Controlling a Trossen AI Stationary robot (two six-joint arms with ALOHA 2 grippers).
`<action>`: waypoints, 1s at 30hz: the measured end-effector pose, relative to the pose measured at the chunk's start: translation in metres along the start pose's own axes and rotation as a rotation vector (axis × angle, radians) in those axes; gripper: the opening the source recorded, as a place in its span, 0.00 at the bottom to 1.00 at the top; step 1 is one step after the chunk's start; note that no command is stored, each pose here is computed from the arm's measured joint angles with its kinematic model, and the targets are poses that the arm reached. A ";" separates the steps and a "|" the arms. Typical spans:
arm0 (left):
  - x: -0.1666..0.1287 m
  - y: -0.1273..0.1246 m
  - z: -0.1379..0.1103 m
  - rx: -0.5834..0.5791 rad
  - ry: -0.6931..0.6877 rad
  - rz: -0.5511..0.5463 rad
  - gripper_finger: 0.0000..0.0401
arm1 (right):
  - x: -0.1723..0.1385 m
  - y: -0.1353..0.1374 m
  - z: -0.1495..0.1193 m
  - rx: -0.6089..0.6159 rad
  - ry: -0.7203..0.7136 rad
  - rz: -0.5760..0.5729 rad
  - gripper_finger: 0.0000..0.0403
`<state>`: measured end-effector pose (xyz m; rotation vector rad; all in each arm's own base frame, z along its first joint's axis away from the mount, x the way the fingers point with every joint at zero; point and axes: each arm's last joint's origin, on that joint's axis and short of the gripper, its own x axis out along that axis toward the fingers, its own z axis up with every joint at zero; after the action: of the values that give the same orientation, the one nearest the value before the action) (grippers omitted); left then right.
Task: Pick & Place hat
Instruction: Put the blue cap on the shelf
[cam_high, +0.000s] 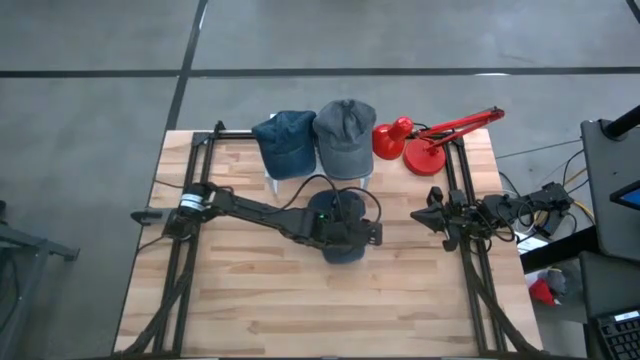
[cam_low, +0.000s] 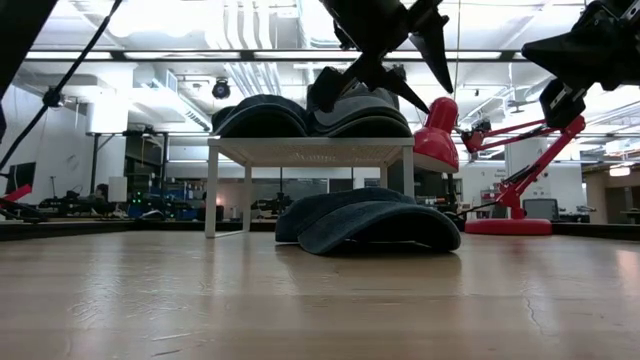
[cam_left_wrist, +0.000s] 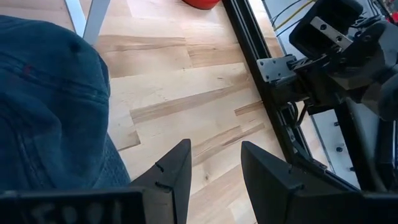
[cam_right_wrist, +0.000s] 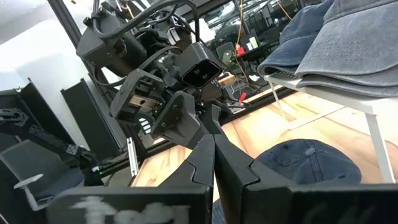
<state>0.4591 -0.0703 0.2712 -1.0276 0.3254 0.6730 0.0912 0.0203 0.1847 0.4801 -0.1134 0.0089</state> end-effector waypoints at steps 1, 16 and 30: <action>0.000 0.000 0.000 -0.001 0.000 0.000 0.33 | 0.000 0.000 0.000 0.000 0.001 0.000 0.02; 0.000 0.000 0.001 0.004 -0.008 -0.004 0.67 | 0.000 0.000 0.000 0.000 0.001 0.000 0.02; 0.004 0.003 0.005 0.045 -0.017 0.016 0.71 | 0.000 0.000 0.000 -0.001 0.001 0.000 0.02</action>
<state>0.4599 -0.0633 0.2691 -0.9765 0.3333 0.6856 0.0912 0.0203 0.1845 0.4794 -0.1124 0.0091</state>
